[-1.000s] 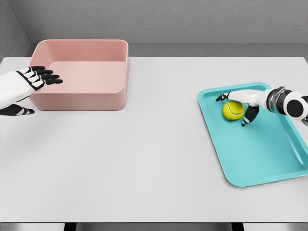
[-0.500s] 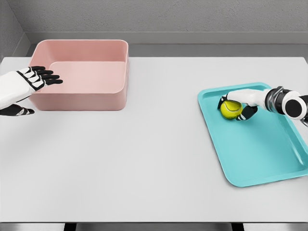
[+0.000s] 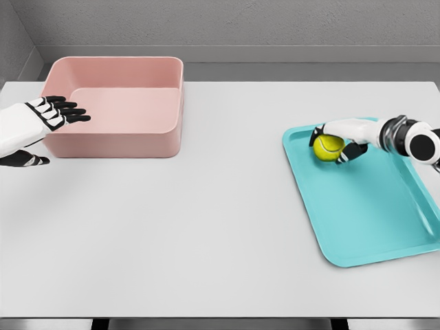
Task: Put the tennis from the blue tray into the pink basket with both arms
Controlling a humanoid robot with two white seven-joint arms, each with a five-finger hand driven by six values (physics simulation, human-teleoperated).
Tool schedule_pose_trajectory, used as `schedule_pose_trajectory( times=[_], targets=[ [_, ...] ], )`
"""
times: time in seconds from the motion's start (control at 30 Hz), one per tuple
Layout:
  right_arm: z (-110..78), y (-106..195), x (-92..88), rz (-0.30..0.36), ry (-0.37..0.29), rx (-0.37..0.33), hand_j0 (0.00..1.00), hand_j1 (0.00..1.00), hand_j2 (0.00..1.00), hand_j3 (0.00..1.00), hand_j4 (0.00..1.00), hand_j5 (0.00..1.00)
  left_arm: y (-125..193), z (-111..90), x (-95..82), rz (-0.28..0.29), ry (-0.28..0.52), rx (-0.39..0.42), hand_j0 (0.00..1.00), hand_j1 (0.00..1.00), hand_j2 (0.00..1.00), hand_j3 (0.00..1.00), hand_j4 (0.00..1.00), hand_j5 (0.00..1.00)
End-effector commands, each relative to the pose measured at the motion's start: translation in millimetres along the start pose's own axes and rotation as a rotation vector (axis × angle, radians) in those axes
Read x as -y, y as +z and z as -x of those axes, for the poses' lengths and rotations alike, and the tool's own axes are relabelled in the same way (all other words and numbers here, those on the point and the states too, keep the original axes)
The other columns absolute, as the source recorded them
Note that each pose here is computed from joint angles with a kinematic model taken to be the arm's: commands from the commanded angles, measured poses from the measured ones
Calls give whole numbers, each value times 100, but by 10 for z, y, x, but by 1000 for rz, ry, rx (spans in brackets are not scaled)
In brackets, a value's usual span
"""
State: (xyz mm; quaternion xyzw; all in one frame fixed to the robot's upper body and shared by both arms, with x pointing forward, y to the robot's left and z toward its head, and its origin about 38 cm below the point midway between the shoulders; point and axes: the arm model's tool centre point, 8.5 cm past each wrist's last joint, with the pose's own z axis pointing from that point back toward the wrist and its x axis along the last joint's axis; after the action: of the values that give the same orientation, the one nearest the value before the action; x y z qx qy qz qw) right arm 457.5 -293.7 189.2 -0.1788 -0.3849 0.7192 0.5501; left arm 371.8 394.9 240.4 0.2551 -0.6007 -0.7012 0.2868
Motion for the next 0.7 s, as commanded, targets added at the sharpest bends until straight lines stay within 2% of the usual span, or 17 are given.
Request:
schedule_pose_trajectory(
  times=[0.0, 0.1, 0.3, 0.43, 0.5, 0.6, 0.67],
  targets=[
    [-57, 25, 19, 7, 11, 15, 51, 51, 51, 51, 51, 51, 3, 1, -8, -4, 4, 0, 100, 100, 100, 100, 100, 100],
    [-260, 59, 42, 19, 44, 67, 51, 51, 51, 51, 51, 51, 3, 1, -10, -5, 4, 0, 100, 100, 100, 100, 100, 100],
    [-399, 128, 155, 47, 78, 103, 51, 51, 51, 51, 51, 51, 3, 1, -19, -4, 2, 1, 100, 100, 100, 100, 100, 100],
    [-610, 152, 142, 53, 111, 161, 51, 51, 51, 51, 51, 51, 4, -1, -14, -5, 3, 1, 100, 100, 100, 100, 100, 100],
    [-780, 176, 121, 54, 136, 204, 51, 51, 51, 51, 51, 51, 8, 1, -15, -2, 2, 0, 100, 100, 100, 100, 100, 100],
    [-928, 175, 103, 55, 185, 286, 51, 51, 51, 51, 51, 51, 9, 7, -19, -3, 1, -1, 100, 100, 100, 100, 100, 100],
    [-1065, 155, 84, 55, 220, 358, 51, 51, 51, 51, 51, 51, 10, 9, -24, -4, 0, -2, 100, 100, 100, 100, 100, 100]
  ],
)
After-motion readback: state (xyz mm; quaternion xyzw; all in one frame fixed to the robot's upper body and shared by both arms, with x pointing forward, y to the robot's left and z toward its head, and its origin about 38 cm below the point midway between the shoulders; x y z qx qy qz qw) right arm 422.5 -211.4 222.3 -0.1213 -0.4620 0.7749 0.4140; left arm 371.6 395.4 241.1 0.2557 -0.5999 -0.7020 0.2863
